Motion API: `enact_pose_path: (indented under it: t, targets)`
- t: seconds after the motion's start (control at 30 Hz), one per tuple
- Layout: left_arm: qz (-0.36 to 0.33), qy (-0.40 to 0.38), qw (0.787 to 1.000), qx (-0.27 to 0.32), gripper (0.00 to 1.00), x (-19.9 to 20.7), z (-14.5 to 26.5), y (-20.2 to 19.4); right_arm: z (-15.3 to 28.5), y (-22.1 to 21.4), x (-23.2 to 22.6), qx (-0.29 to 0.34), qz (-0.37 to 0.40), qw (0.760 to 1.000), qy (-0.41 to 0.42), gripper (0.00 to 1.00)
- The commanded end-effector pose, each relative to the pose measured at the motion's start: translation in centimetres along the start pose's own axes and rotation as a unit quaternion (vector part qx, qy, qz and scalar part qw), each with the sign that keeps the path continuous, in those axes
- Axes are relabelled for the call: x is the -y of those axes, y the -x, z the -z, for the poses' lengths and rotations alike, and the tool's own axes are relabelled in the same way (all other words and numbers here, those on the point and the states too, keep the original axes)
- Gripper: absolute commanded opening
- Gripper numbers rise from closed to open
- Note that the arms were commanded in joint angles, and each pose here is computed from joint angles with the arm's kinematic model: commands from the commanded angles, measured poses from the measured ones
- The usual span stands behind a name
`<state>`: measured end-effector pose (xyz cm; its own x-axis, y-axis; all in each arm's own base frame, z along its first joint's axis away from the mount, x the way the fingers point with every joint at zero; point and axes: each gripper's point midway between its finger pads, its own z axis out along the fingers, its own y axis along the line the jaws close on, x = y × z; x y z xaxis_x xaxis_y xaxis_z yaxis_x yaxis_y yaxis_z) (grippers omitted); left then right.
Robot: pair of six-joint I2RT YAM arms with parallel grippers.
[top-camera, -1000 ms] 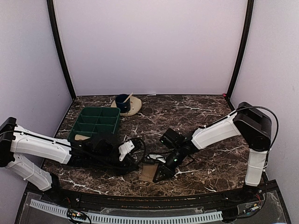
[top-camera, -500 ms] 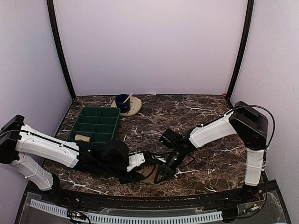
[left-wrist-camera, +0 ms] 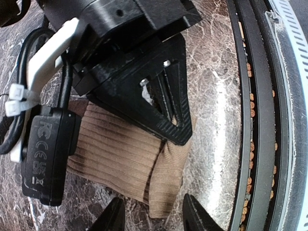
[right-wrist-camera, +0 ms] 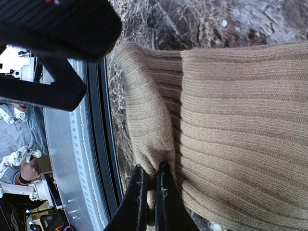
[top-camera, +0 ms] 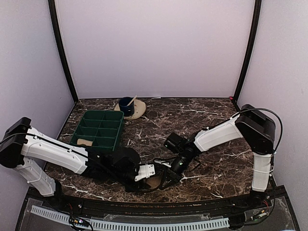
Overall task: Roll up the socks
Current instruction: Roll the sock at the center of the board.
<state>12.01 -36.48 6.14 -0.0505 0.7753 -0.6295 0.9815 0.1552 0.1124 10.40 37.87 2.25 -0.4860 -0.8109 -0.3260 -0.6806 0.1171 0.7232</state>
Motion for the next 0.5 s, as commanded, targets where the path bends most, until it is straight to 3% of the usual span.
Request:
enact_pose_path:
  t: [0.0, 0.47]
  targets:
    - [-0.029, -0.003, 1.000, -0.003, 0.43, 0.5, 0.1, 0.6, -0.5, -2.2, 1.8, -0.036, -0.037, 0.998, -0.023, 0.00]
    - [-0.066, -0.001, 0.997, -0.025, 0.39, 1.9, -1.3, -0.4, -0.5, -2.2, 1.9, -0.037, -0.041, 0.998, -0.014, 0.00]
